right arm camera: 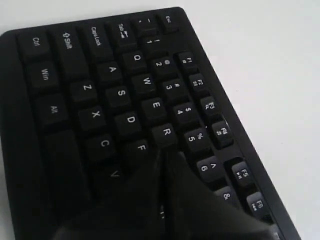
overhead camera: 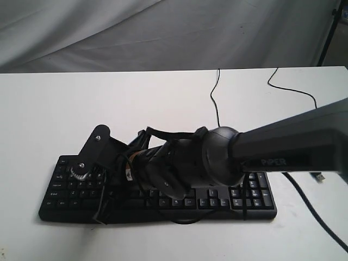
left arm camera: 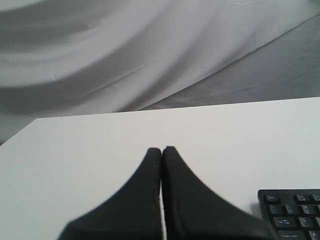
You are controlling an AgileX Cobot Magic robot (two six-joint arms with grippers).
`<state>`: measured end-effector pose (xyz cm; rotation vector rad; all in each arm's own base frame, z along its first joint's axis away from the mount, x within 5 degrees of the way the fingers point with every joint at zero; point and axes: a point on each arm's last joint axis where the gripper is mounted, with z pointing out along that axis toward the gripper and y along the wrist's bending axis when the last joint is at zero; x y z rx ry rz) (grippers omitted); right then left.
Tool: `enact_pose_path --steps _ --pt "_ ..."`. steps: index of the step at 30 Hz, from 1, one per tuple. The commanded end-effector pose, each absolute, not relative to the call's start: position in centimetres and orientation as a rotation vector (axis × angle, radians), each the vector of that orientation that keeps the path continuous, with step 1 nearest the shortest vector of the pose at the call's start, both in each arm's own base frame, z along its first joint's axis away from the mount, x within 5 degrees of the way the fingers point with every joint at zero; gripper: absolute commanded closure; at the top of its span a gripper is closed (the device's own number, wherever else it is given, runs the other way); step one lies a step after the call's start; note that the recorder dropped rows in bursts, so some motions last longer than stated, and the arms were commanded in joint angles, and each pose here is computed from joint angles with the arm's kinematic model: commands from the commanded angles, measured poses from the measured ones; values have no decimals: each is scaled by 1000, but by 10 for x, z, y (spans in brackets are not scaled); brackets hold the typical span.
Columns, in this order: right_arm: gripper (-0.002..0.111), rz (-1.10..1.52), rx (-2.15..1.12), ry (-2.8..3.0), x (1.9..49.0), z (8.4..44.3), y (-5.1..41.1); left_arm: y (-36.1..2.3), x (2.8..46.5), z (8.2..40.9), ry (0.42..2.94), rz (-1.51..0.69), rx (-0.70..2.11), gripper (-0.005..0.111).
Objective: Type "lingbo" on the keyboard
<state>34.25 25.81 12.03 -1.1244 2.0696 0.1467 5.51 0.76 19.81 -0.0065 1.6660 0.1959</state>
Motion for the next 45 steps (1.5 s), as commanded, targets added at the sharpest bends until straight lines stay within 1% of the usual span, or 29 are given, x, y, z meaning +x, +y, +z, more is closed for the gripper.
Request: enact_pose_path --steps 1,16,21,25,39,45 --pt "108 157 -1092 2051 347 118 258 7 56 197 1670 190 -6 106" --pt "108 159 -1088 2066 347 113 258 7 56 197 1670 190 -6 106" --pt "108 153 -1104 2093 346 100 258 7 56 197 1670 190 -6 106" --pt "108 151 -1109 2096 346 98 258 7 56 197 1670 190 -6 106" --pt "108 154 -1091 2079 343 131 255 7 56 197 1670 190 -6 106" --pt "108 155 -1090 2090 335 132 249 7 56 197 1670 190 -6 106"
